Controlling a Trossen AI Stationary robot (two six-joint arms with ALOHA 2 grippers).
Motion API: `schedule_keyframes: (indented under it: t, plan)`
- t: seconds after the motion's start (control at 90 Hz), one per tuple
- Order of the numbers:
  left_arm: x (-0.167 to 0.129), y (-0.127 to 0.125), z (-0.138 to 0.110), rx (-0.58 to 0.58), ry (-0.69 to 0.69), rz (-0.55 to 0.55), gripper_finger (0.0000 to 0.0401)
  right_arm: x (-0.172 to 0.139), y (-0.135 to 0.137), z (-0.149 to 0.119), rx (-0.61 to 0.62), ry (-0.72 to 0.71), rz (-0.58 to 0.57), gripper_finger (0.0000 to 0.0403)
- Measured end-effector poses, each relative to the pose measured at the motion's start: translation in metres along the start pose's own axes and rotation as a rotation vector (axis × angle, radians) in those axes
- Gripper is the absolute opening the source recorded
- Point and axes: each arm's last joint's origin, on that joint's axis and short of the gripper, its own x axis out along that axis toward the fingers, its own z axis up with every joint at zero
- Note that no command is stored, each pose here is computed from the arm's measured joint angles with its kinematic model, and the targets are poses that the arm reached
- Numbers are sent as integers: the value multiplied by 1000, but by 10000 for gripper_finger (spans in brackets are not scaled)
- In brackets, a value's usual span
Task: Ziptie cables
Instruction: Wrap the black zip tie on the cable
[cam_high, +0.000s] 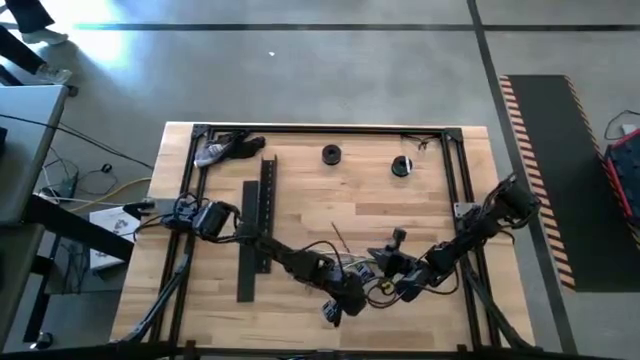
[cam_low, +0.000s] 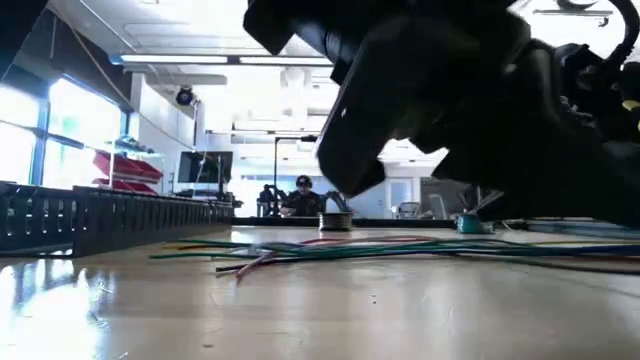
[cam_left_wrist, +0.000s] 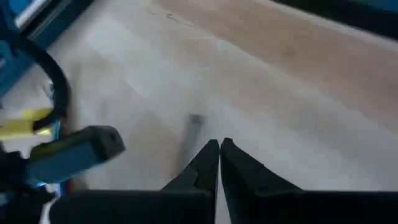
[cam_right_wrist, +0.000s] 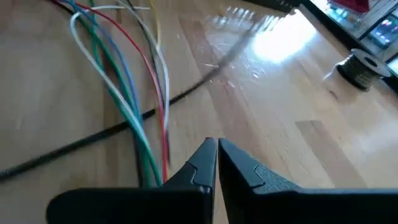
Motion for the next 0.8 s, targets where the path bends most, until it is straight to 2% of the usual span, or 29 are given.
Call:
schedule_keyframes:
  t: [0.189,0.356,0.444,0.533,0.633,0.722,0.8]
  plan:
    - [0,-1,2,-47,-8,5,0,-3,1,2,9,44,104,17]
    - [-2,-4,5,-81,11,33,0,-17,-7,15,-8,61,197,84]
    - [-11,-2,11,-137,17,42,0,-28,-12,24,-47,89,336,122]
    - [-23,-3,17,-178,-4,63,0,-37,-12,26,-179,116,507,153]
    - [-32,-10,9,-226,8,103,0,-46,-7,22,-412,85,629,176]
    - [-38,-17,-5,-300,17,148,0,-48,-1,17,-611,31,635,186]
    - [-39,-17,-17,-394,-12,177,0,-48,2,16,-726,-32,592,190]
